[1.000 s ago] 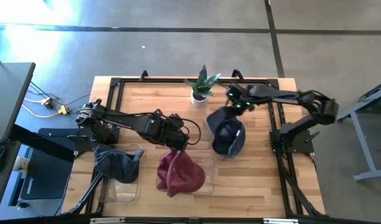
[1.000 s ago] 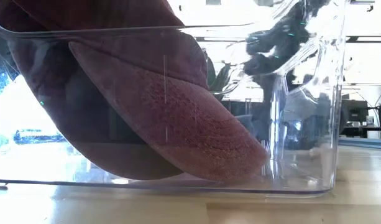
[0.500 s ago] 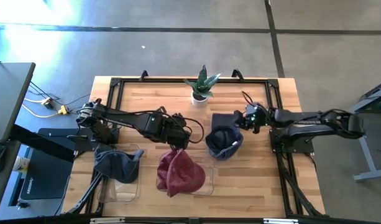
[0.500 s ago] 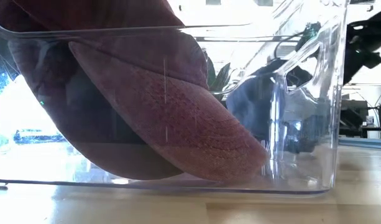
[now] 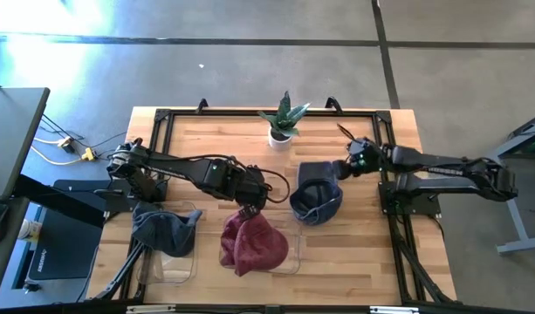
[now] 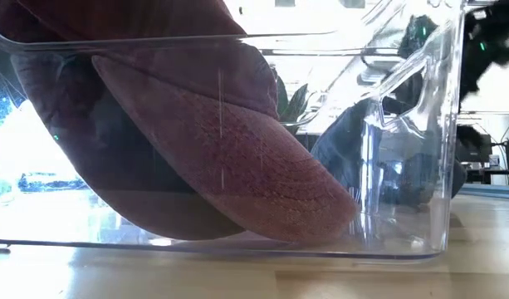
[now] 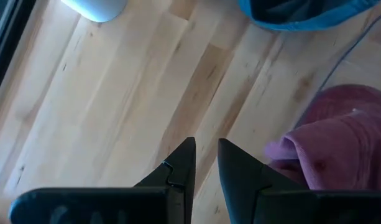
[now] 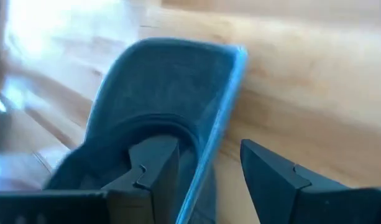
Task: Pick & Place hat
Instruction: Put the blue cap into the left transparent bin
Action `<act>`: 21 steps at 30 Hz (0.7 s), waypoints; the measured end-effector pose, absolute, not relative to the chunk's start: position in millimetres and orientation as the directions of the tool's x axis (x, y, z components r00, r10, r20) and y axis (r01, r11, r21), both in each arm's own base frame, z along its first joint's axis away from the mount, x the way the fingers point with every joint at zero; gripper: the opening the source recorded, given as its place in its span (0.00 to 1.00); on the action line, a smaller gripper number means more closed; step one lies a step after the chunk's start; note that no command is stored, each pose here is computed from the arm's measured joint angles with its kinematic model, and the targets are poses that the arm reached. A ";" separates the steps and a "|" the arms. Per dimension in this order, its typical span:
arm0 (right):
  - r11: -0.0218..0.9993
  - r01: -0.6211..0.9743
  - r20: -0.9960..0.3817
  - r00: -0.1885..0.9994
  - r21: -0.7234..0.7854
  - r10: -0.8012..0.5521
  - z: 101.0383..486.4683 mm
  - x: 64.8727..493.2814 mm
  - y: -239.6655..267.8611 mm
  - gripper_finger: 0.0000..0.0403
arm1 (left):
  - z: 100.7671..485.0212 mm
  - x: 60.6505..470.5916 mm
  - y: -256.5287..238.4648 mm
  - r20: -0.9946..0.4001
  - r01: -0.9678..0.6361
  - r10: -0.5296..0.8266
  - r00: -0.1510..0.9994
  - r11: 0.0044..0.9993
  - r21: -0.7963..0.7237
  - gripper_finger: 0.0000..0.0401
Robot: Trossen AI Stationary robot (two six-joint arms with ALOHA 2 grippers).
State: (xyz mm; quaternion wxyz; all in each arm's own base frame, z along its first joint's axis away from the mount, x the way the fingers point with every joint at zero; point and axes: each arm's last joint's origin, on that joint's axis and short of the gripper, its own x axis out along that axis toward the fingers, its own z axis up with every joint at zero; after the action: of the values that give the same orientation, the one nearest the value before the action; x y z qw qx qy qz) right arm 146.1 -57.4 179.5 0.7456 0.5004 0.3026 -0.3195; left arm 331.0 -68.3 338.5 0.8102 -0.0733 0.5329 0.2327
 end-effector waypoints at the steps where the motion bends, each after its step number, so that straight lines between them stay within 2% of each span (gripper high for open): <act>1: 0.353 0.773 -0.774 0.608 0.527 -0.177 190.7 147.7 -58.2 0.41 | 338.5 331.0 -68.4 -0.899 -0.454 0.296 0.323 0.882 0.127 0.16; 3: 0.490 0.714 -0.755 0.637 0.499 -0.159 214.7 153.3 -59.1 0.41 | 338.8 330.7 -68.4 -0.901 -0.453 0.291 0.323 0.883 0.123 0.16; 5: 0.648 0.580 -0.713 0.697 0.494 -0.080 237.2 161.6 -56.9 0.40 | 339.8 330.0 -68.6 -0.903 -0.450 0.280 0.325 0.886 0.113 0.16; 7: 0.797 0.357 -0.653 0.755 0.488 0.061 256.4 170.8 -50.4 0.39 | 340.5 329.6 -68.6 -0.904 -0.445 0.274 0.327 0.889 0.109 0.16; 9: 0.871 0.127 -0.609 0.762 0.475 0.221 266.5 179.0 -40.8 0.38 | 340.6 329.9 -68.7 -0.904 -0.431 0.273 0.330 0.895 0.113 0.16; 11: 0.896 -0.055 -0.595 0.730 0.441 0.337 268.2 186.0 -30.0 0.38 | 340.8 330.6 -68.9 -0.901 -0.421 0.272 0.337 0.900 0.114 0.16; 13: 0.907 -0.143 -0.614 0.693 0.396 0.378 265.9 194.6 -20.2 0.38 | 341.1 332.0 -69.3 -0.898 -0.410 0.267 0.350 0.905 0.110 0.16; 17: 0.940 -0.177 -0.723 0.602 0.293 0.338 247.9 216.2 -9.6 0.44 | 342.5 335.8 -70.2 -0.886 -0.405 0.255 0.388 0.910 0.085 0.16; 21: 0.922 -0.260 -0.812 0.446 0.286 0.377 223.3 233.0 -3.5 0.52 | 343.6 339.2 -71.9 -0.881 -0.383 0.217 0.420 0.923 0.045 0.16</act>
State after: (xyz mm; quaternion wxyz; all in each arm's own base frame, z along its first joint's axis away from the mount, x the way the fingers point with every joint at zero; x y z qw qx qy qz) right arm 233.0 -3.5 223.3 0.8483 0.0599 0.4916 0.1876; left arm 339.2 -71.9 343.6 0.8387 -0.0814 0.5079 0.1790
